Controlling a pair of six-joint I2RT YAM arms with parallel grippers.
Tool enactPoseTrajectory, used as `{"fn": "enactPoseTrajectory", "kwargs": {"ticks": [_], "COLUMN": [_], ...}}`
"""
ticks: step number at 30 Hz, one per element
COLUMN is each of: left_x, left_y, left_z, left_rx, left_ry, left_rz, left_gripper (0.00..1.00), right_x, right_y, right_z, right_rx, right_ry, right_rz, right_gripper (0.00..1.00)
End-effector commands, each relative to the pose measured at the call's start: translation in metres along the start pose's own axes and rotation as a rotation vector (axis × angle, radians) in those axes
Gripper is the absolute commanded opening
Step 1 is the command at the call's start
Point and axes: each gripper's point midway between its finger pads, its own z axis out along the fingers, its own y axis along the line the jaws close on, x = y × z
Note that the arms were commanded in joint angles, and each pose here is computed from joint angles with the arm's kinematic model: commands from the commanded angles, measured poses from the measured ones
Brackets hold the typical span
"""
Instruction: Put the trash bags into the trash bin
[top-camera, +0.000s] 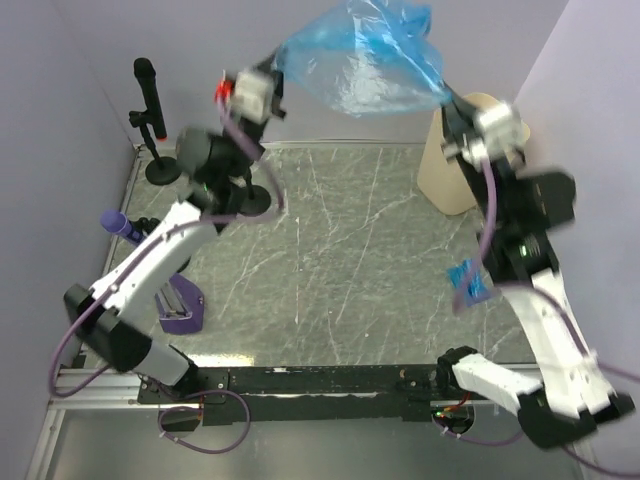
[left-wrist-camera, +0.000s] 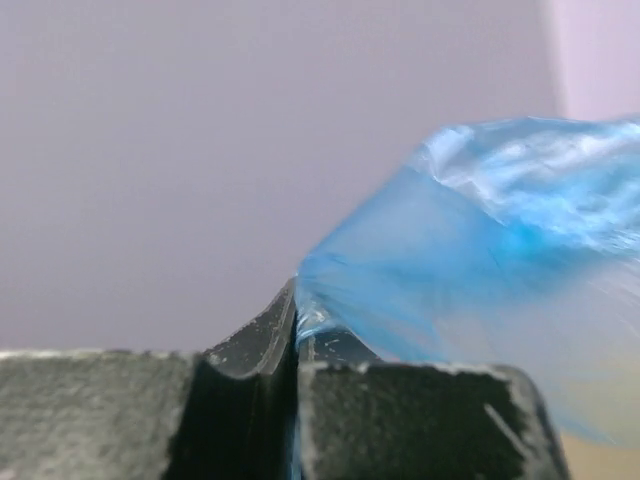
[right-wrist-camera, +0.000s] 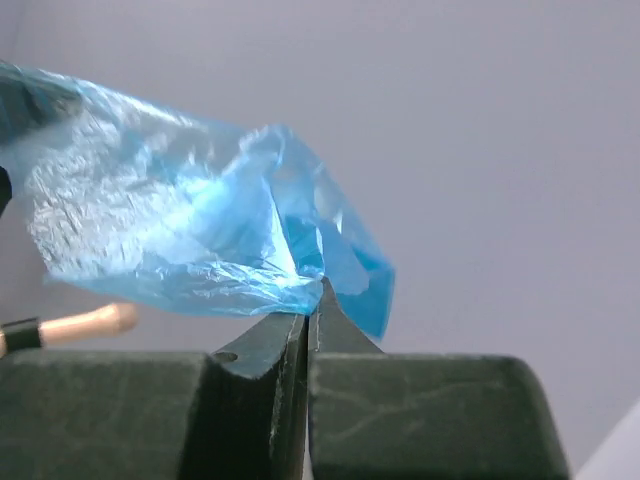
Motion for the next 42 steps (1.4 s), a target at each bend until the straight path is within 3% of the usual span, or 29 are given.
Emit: {"fn": "enactPoseTrajectory", "kwargs": {"ticks": [1,2,3,4,5,7,9,11,14,16,22,26,30,32,35,36,39,41,42], "left_x": [0.026,0.096,0.186,0.243,0.266,0.262,0.248,0.234,0.224,0.218,0.236,0.247,0.228,0.173,0.084,0.041,-0.086,-0.124,-0.128], "left_y": [-0.08,-0.126,-0.168,-0.181,-0.177,-0.174,-0.17,-0.171,-0.164,-0.155,-0.11,-0.084,-0.036,-0.013,0.032,0.047,0.066,0.051,0.043], "left_z": [-0.055,-0.09,-0.167,-0.259,-0.33,-0.336,-0.328,-0.311,-0.281,-0.262,-0.21,-0.167,-0.085,-0.026,0.025,0.035,0.016,0.005,-0.001], "left_rx": [0.243,0.533,0.971,1.391,1.613,1.484,1.423,1.303,1.075,0.912,0.44,0.271,0.071,0.049,-0.075,-0.112,-0.14,-0.125,-0.156], "left_ry": [-0.132,0.022,0.267,0.439,0.643,0.87,0.849,0.783,0.697,0.726,1.019,1.087,0.955,0.749,0.407,0.23,-0.307,-0.507,-0.545], "left_rz": [0.164,0.278,0.458,0.569,0.493,0.213,0.107,0.074,0.044,-0.026,-0.266,-0.378,-0.308,-0.259,-0.15,-0.124,-0.035,0.122,0.191], "left_gripper": [0.01,0.01,0.01,0.01,0.01,0.01,0.01,0.01,0.01,0.01,0.01,0.01,0.01,0.01,0.01,0.01,0.03,0.04,0.05], "right_x": [0.148,0.234,0.287,0.303,0.294,0.266,0.239,0.232,0.237,0.235,0.237,0.223,0.185,0.152,0.045,0.015,-0.067,-0.07,-0.062], "right_y": [0.066,0.115,0.157,0.183,0.201,0.202,0.192,0.191,0.19,0.184,0.146,0.114,0.048,0.019,-0.033,-0.04,-0.041,-0.022,-0.015], "right_z": [-0.039,-0.093,-0.154,-0.208,-0.244,-0.266,-0.266,-0.277,-0.282,-0.272,-0.207,-0.134,-0.041,0.005,0.05,0.053,0.037,0.027,0.025], "right_rx": [-0.173,-0.44,-0.695,-0.865,-0.991,-0.954,-0.799,-0.768,-0.759,-0.711,-0.444,-0.287,-0.086,-0.045,0.051,0.061,0.062,0.072,0.088], "right_ry": [0.334,0.671,0.927,1.048,1.001,0.797,0.567,0.482,0.577,0.681,0.966,0.954,0.809,0.694,0.339,0.225,-0.156,-0.263,-0.263], "right_rz": [-0.202,-0.212,-0.177,-0.069,0.009,-0.054,-0.182,-0.261,-0.188,-0.061,0.229,0.338,0.28,0.238,0.158,0.131,-0.051,-0.203,-0.251], "right_gripper": [0.0,0.0,0.0,0.0,0.0,0.0,0.0,0.0,0.0,0.0,0.0,0.0,0.0,0.0,0.0,0.0,0.0,0.0,0.0]}}
